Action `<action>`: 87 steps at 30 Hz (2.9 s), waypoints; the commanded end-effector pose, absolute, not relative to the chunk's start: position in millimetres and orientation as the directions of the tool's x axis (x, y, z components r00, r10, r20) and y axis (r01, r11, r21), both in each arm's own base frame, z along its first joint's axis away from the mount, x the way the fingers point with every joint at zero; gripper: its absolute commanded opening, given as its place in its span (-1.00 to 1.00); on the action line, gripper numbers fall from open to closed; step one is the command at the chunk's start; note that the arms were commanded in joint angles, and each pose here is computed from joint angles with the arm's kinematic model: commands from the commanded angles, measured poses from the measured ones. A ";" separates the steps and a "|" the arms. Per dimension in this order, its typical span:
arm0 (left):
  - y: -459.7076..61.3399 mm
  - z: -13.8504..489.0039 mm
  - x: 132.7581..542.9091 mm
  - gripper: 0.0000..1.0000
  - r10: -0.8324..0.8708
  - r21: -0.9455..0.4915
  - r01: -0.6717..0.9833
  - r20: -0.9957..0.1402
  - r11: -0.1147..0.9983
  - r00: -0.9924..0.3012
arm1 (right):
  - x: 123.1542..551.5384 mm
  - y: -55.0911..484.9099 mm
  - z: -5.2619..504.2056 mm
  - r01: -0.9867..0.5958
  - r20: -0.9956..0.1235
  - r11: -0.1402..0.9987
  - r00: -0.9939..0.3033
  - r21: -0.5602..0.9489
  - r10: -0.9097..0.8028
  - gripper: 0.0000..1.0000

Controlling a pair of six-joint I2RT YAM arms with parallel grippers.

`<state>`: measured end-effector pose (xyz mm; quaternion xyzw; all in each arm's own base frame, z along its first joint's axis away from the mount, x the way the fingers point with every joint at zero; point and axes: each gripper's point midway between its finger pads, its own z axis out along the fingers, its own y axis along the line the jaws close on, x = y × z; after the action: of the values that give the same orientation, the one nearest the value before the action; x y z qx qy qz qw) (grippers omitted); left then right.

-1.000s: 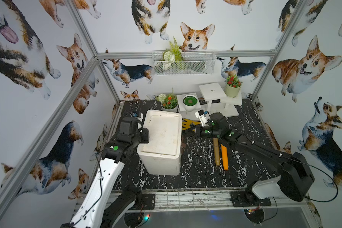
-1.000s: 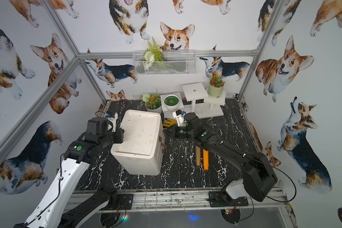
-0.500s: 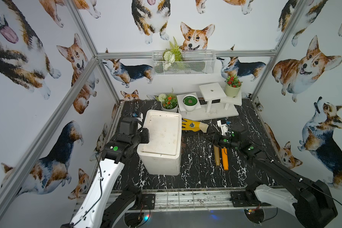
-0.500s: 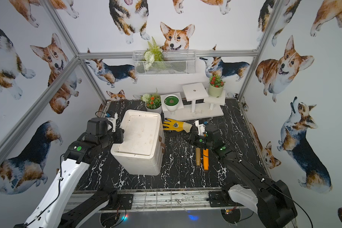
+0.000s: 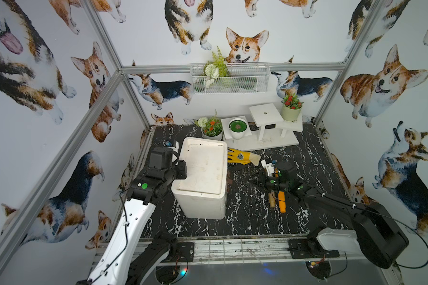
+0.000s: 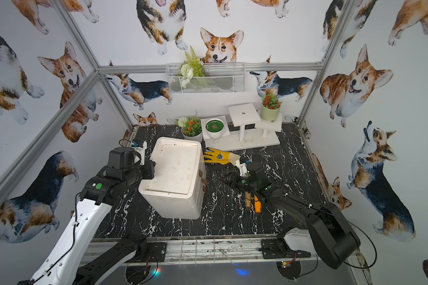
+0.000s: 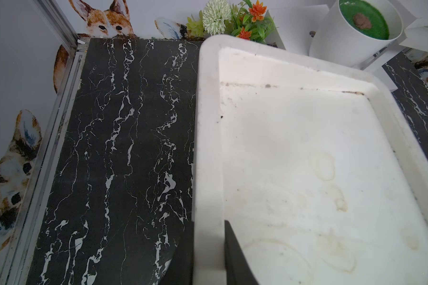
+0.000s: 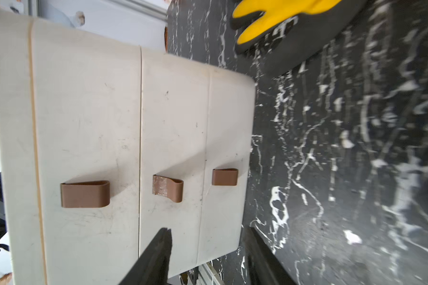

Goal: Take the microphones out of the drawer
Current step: Close the drawer in the storage box, then open the drawer in the storage box.

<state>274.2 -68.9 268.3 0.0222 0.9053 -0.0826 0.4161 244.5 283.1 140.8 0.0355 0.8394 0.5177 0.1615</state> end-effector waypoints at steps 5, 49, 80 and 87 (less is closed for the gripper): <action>-83.1 272.2 272.0 -1.00 -0.115 -0.251 0.113 -0.741 0.961 -0.661 | 258.6 334.0 152.5 -0.173 -0.252 0.350 -0.948 0.921 0.195 0.05; -78.4 270.3 274.5 -1.00 -0.103 -0.221 0.101 -0.748 0.970 -0.655 | 259.8 277.9 137.2 -0.084 -0.233 0.442 -0.926 0.893 0.296 -1.00; -76.8 271.6 273.5 -1.00 -0.118 -0.228 0.088 -0.753 0.970 -0.648 | 258.7 172.9 170.4 0.115 -0.314 0.664 -0.813 0.739 0.490 -0.04; -76.7 269.3 275.1 -1.00 -0.126 -0.233 0.082 -0.754 0.969 -0.645 | 250.7 161.6 204.4 0.195 -0.354 0.753 -0.791 0.628 0.499 0.05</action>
<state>273.3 -71.6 269.4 0.0131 0.9012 -0.0956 0.4226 262.2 179.3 217.5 0.1673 0.8733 0.3655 0.2754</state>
